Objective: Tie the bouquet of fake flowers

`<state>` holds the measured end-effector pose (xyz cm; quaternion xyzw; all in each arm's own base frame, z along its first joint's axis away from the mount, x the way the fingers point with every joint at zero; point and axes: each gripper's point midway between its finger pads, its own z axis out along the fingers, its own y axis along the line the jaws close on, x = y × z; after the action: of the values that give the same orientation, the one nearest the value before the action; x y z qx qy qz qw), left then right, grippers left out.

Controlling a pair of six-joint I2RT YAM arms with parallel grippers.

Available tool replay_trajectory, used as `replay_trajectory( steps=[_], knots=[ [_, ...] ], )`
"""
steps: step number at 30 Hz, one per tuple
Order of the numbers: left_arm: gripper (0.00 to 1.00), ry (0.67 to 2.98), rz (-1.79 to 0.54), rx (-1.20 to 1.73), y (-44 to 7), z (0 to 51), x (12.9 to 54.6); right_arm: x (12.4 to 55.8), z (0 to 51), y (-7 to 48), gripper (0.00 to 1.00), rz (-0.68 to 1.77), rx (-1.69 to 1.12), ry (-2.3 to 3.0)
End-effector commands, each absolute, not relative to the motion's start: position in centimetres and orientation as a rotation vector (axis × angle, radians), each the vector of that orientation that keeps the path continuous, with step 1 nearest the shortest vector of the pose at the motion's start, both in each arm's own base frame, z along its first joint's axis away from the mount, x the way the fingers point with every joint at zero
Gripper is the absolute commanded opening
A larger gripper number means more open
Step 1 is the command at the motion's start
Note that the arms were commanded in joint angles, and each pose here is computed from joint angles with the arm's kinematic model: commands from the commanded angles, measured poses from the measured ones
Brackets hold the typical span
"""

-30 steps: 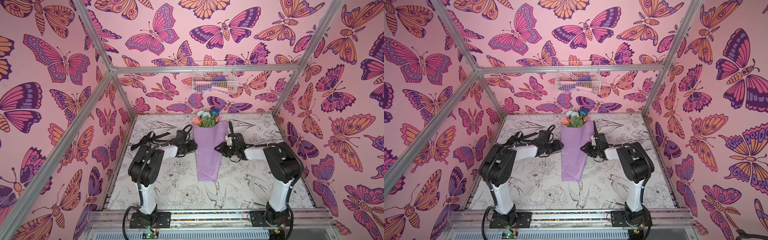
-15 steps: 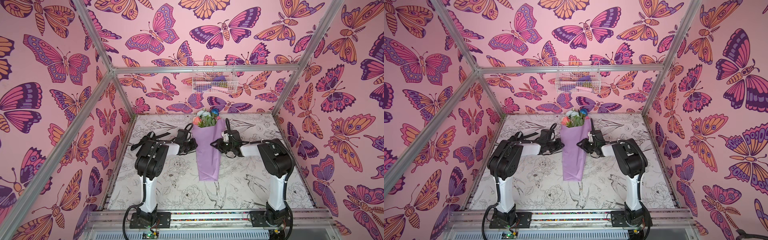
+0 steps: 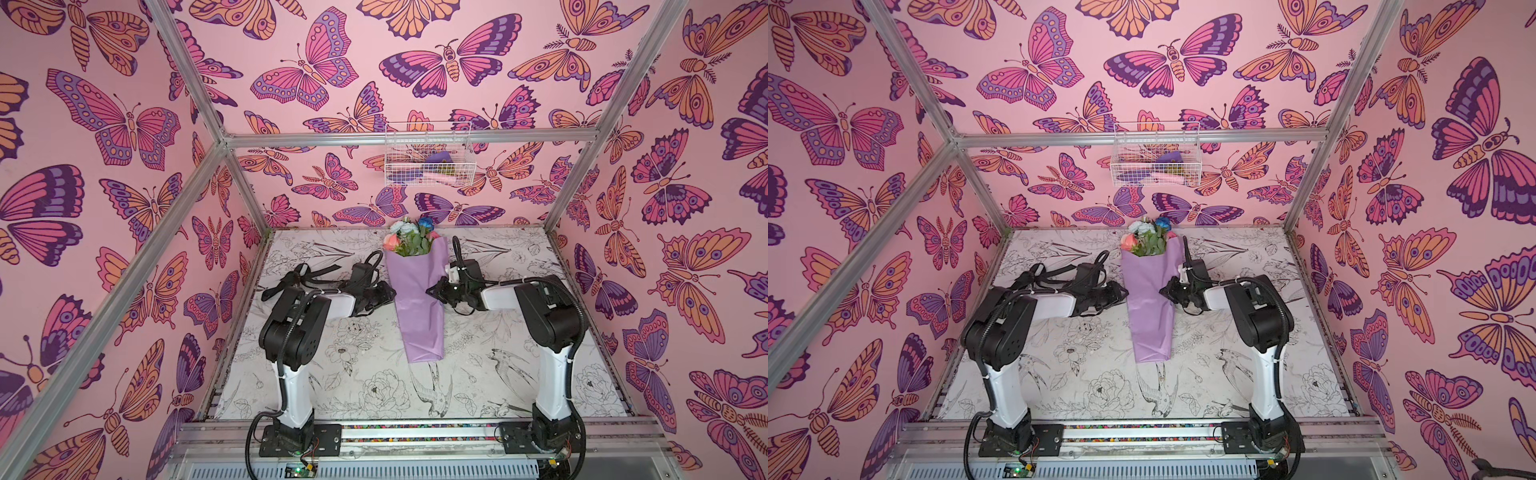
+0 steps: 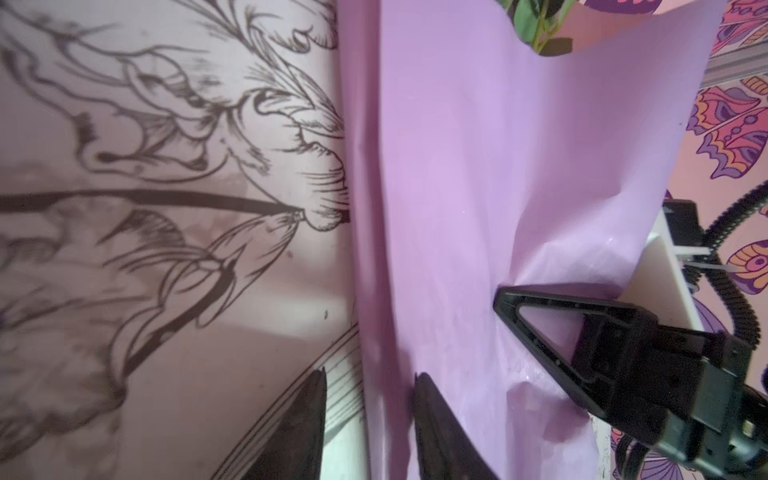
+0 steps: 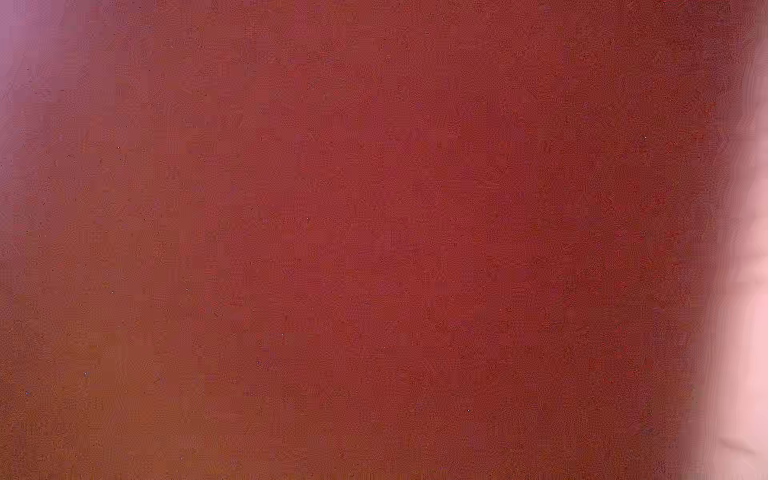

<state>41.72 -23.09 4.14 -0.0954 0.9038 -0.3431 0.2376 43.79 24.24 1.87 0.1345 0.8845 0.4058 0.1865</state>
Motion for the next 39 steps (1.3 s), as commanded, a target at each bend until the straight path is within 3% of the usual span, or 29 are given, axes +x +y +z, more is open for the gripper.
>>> replay_trajectory(
  steps=[1, 3, 7, 10, 13, 26, 32, 39],
  knots=[
    [0.57, 2.416, -0.914, -0.276, -21.7, 6.9, 41.6, 41.1, -2.0, 18.9, 0.00, 0.933, 0.536, 2.645],
    [0.67, 2.389, -0.904, -0.278, -21.0, 8.3, 41.3, 40.6, -1.9, 17.0, 0.00, 0.897, 0.553, 2.658],
    [1.00, 2.349, -0.835, -0.277, -19.4, 10.5, 40.4, 39.1, -1.3, 12.3, 0.00, 0.807, 0.609, 2.676],
    [0.99, 2.328, -0.800, -0.268, -18.4, 11.7, 39.8, 38.9, 0.5, 10.3, 0.00, 0.888, 0.612, 2.644],
    [0.99, 2.306, -0.785, -0.276, -17.6, 12.8, 39.2, 38.2, 1.1, 6.7, 0.00, 0.679, 0.637, 2.722],
    [0.99, 2.219, -0.745, -0.287, -15.7, 15.8, 37.3, 36.5, 2.8, -4.3, 0.00, 0.447, 0.804, 2.740],
    [0.99, 2.200, -0.701, -0.287, -14.9, 16.2, 37.0, 38.2, 2.7, -4.8, 0.09, 0.545, 0.808, 2.680],
    [0.99, 2.210, -0.693, -0.281, -14.8, 15.9, 36.6, 39.4, 1.7, -6.0, 0.31, 0.487, 0.837, 2.674]
  ],
)
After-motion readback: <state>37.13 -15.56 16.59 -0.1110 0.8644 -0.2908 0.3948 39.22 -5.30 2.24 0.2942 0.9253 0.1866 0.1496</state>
